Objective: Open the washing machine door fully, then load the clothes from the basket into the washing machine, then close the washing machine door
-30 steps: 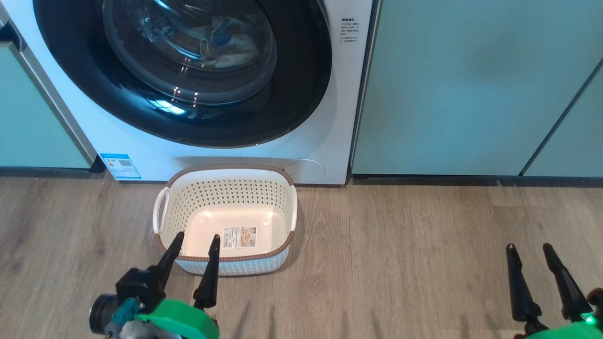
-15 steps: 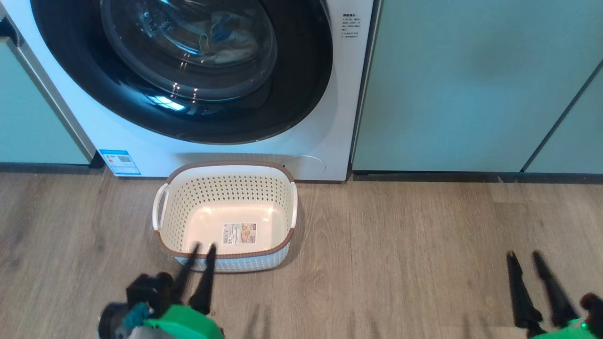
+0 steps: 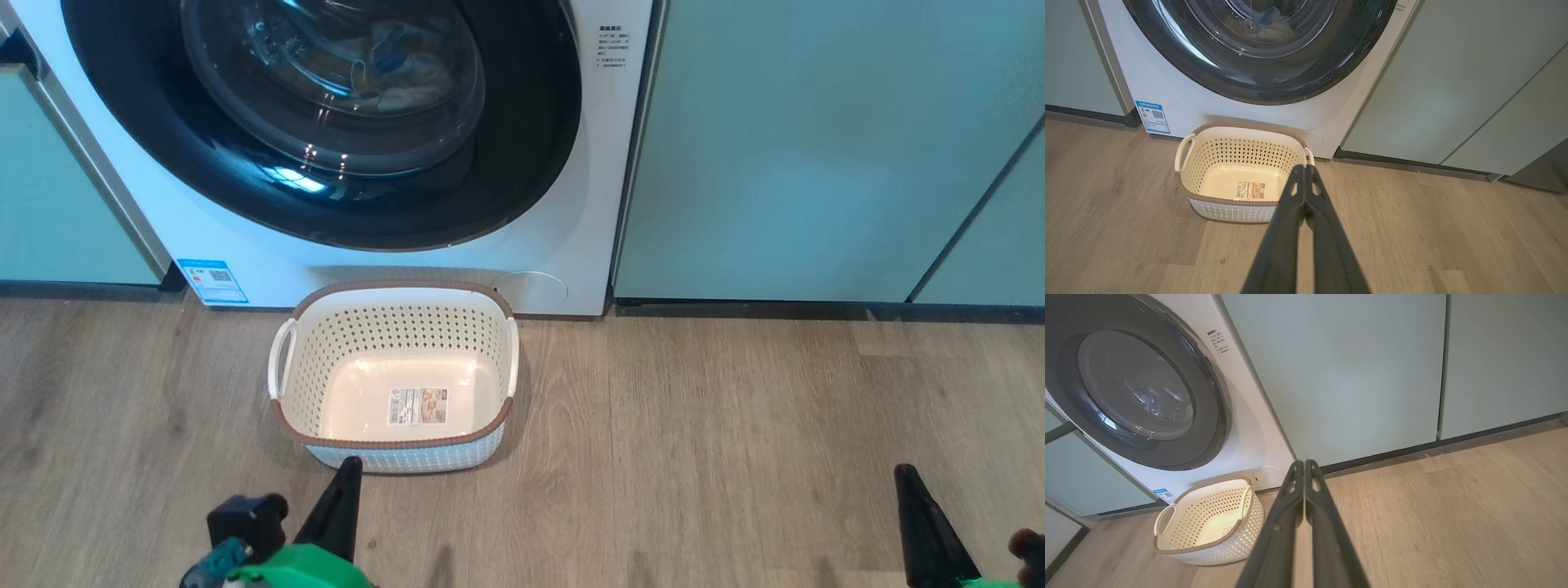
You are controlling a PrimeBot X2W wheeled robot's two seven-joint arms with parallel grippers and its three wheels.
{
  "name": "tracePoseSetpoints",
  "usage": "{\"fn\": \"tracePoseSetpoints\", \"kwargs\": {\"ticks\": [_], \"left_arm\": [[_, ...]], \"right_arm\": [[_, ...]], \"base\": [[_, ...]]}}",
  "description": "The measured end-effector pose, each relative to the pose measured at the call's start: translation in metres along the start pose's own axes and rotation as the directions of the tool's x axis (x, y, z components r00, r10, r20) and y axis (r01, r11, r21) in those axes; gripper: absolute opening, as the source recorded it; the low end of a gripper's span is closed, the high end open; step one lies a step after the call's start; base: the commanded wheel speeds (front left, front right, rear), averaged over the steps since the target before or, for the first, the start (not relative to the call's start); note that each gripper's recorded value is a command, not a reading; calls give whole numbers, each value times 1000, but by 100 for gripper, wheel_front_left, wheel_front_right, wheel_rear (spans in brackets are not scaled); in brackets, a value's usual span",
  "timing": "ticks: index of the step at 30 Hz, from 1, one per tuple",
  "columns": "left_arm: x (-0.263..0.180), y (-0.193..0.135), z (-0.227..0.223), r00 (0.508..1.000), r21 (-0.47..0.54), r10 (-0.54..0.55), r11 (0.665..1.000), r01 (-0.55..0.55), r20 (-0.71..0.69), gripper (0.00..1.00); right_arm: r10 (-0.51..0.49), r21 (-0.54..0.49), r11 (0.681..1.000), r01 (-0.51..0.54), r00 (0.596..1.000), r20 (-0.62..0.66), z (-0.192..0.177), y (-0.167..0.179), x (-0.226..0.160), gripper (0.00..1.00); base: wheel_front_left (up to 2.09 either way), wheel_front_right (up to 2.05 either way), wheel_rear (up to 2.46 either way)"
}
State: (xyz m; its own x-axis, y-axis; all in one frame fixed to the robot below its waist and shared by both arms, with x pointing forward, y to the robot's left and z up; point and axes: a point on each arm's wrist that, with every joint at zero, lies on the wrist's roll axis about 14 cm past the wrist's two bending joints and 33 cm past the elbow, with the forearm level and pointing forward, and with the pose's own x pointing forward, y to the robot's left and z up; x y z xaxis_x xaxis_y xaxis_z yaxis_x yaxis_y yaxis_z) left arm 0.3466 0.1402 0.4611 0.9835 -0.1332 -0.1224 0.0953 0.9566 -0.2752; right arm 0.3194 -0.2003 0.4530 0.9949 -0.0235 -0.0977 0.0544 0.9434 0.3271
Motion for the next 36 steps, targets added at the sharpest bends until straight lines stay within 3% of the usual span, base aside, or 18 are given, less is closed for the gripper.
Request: {"fn": "tracePoseSetpoints", "kwargs": {"ticks": [16,36], "left_arm": [[1,9,-2,999,-166,34,985,-37,-20,0],[6,18,3,998,-381,59,922,-65,-27,0]], "right_arm": [[-28,159,987,29,1000,-10,0,-4,4,0],[-46,364,930,49,999,-16,4,-5,14,0]], "base": [[0,0,0],[0,0,0]]}}
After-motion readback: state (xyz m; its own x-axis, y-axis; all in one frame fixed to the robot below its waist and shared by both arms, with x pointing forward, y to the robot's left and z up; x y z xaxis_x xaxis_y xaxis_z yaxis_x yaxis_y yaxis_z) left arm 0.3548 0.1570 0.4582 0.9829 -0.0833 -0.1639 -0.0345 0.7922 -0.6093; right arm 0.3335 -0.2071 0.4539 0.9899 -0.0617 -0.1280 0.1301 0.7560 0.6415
